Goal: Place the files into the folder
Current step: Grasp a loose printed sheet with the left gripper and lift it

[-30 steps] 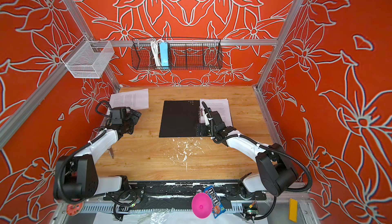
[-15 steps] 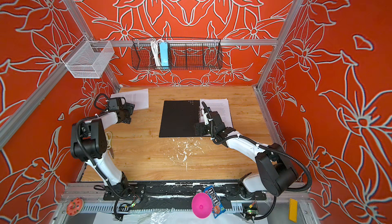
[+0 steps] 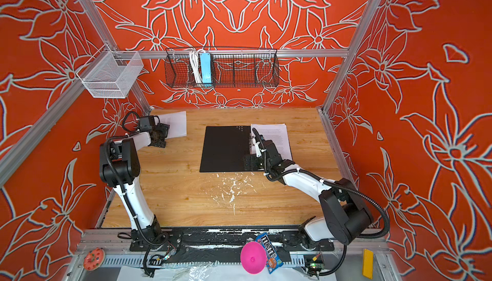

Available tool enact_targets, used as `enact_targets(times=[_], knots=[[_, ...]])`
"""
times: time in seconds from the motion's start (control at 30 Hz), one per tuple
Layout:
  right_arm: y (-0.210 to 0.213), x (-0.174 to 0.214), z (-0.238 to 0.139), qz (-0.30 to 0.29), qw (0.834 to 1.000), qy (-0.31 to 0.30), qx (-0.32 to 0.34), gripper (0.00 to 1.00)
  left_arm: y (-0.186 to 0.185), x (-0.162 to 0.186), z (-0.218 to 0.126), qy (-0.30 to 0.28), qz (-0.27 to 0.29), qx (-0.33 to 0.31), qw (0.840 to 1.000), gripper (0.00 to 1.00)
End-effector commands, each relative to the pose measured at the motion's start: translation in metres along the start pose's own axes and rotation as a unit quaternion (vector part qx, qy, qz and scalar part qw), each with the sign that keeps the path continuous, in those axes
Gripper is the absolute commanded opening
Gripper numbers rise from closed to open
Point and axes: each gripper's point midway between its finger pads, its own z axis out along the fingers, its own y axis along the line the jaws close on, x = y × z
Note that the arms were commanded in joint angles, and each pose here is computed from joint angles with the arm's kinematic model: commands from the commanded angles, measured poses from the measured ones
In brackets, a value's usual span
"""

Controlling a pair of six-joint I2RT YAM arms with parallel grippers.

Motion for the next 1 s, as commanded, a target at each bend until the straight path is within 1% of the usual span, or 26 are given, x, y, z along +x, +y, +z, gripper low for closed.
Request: enact_targets(times=[0.0, 0.07, 0.23, 0.43, 0.53, 0.63, 0.7, 0.77, 0.87, 0.97], knots=[[0.005, -0.001, 0.002, -0.002, 1.0, 0.0, -0.01, 0.98, 0.029, 0.003, 0.029, 0.007, -0.022, -0.031, 0.999, 0.86], [0.007, 0.001, 0.004, -0.003, 1.0, 0.004, -0.012, 0.98, 0.027, 0.003, 0.037, 0.005, -0.026, -0.02, 0.999, 0.86], [0.009, 0.002, 0.005, -0.005, 1.0, 0.006, -0.016, 0.98, 0.014, 0.001, 0.057, 0.001, -0.047, 0.045, 0.998, 0.86], [0.013, 0.004, 0.008, -0.007, 1.0, 0.011, -0.022, 0.97, -0.011, -0.008, 0.068, -0.014, -0.052, 0.121, 0.991, 0.86], [0.013, 0.005, 0.01, -0.008, 1.0, 0.014, -0.023, 0.98, -0.02, -0.009, 0.072, -0.015, -0.052, 0.142, 0.988, 0.86], [0.014, 0.006, 0.011, -0.009, 1.0, 0.015, -0.024, 0.98, -0.037, -0.012, 0.072, -0.02, -0.049, 0.203, 0.978, 0.84], [0.013, 0.007, 0.012, -0.01, 1.0, 0.018, -0.022, 0.98, -0.043, -0.013, 0.074, -0.017, -0.05, 0.215, 0.975, 0.8], [0.014, 0.008, 0.012, -0.01, 0.999, 0.019, -0.024, 0.98, -0.049, -0.014, 0.073, -0.019, -0.042, 0.222, 0.974, 0.8], [0.015, 0.008, 0.014, -0.011, 0.999, 0.02, -0.026, 0.98, -0.069, -0.016, 0.067, -0.019, -0.033, 0.279, 0.96, 0.77], [0.015, 0.009, 0.014, -0.011, 0.999, 0.022, -0.025, 0.98, -0.083, -0.017, 0.064, -0.016, -0.021, 0.298, 0.954, 0.77]])
